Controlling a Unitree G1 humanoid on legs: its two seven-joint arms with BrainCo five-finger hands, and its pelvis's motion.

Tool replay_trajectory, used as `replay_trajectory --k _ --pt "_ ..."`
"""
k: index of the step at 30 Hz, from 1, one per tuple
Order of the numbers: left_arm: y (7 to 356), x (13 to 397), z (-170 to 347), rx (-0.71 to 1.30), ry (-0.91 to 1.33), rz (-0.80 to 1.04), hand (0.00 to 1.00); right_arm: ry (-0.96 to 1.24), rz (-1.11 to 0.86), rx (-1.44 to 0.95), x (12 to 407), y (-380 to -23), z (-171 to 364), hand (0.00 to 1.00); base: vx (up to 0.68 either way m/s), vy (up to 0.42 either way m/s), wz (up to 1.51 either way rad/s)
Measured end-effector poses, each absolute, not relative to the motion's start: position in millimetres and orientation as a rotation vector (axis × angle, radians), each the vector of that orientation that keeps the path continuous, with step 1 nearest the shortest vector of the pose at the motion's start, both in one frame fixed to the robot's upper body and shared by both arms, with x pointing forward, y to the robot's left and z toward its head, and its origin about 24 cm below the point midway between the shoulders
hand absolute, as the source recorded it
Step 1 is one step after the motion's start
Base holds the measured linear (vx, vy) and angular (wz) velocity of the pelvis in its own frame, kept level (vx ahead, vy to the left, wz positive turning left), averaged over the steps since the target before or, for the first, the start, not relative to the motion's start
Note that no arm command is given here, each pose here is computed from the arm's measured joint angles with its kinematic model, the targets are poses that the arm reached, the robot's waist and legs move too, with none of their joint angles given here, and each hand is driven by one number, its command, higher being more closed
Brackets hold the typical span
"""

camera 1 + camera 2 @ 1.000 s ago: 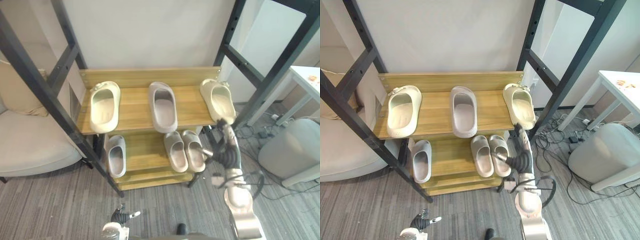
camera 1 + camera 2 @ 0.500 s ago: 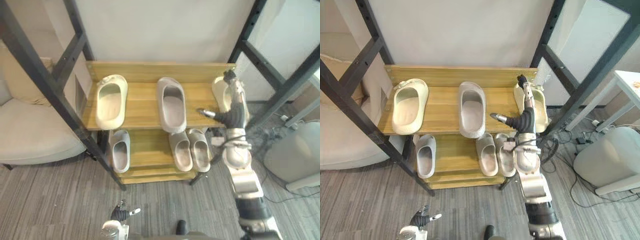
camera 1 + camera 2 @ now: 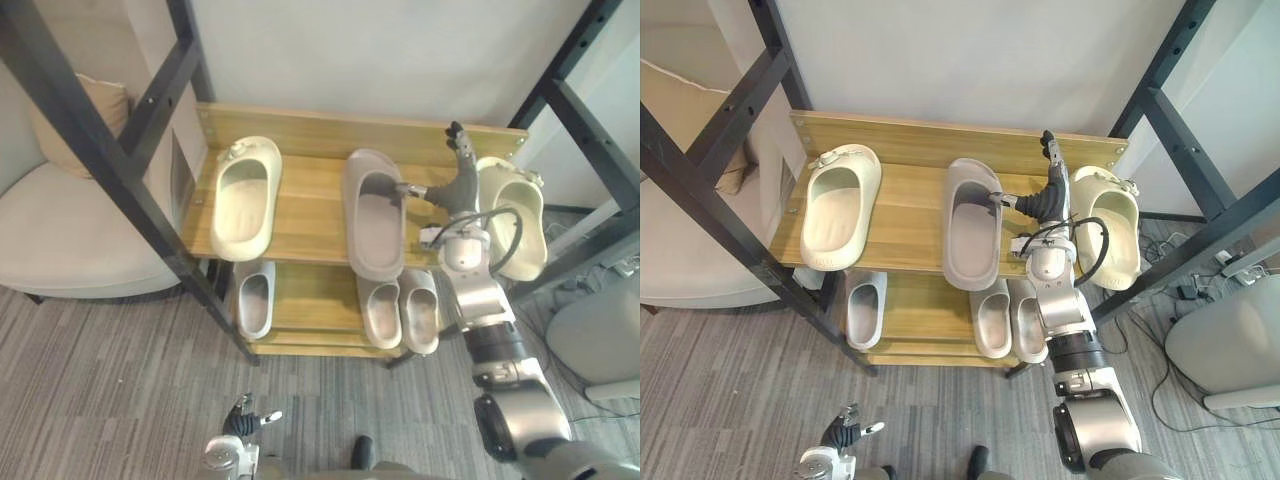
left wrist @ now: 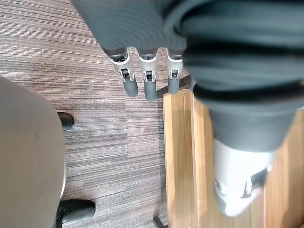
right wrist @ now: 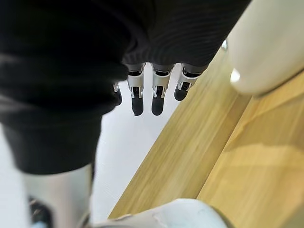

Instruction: Organize the slippers on the shoe rack

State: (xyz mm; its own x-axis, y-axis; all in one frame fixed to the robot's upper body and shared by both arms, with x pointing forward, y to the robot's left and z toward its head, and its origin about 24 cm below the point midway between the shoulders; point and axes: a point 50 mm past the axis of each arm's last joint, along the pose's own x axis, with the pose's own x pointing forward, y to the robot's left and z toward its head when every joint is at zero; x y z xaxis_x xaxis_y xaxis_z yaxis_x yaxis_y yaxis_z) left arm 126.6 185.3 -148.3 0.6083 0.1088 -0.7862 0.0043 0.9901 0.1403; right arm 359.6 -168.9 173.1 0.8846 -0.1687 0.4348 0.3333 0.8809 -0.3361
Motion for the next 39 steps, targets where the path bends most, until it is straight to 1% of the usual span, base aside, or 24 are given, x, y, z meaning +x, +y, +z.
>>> replay_trajectory --k 8,16,24,25,29,39 --pt "184.9 127.1 -148.1 0.129 0.913 0.061 0.0 -0.398 -0.219 -0.42 371.3 -160.9 181.2 0.0 -0.02 -0.009 0.0" --pt "184.7 128.8 -147.2 0.122 0.904 0.067 0.0 -0.338 -0.157 -0.469 382.4 -150.9 174.6 0.0 -0.08 -0.018 0.04" --pt "187.1 130.2 -146.2 0.107 0.897 0.085 0.0 -0.256 -0.079 -0.612 393.0 -133.9 163.4 0.0 -0.08 -0.009 0.0" --pt "187.5 130.3 -146.2 0.105 0.898 0.087 0.0 -0.256 -0.067 -0.633 394.4 -130.0 164.5 1.0 -0.04 -0.02 -0.1" --pt "190.7 131.3 -145.6 0.106 0.898 0.094 0.0 -0.258 -0.056 -0.677 397.2 -123.4 168.5 1.0 -0.03 -0.013 -0.06" --pt "196.1 133.9 -144.2 0.109 0.893 0.106 0.0 -0.265 -0.088 -0.707 403.4 -123.1 179.3 1.0 0.0 0.0 0.0"
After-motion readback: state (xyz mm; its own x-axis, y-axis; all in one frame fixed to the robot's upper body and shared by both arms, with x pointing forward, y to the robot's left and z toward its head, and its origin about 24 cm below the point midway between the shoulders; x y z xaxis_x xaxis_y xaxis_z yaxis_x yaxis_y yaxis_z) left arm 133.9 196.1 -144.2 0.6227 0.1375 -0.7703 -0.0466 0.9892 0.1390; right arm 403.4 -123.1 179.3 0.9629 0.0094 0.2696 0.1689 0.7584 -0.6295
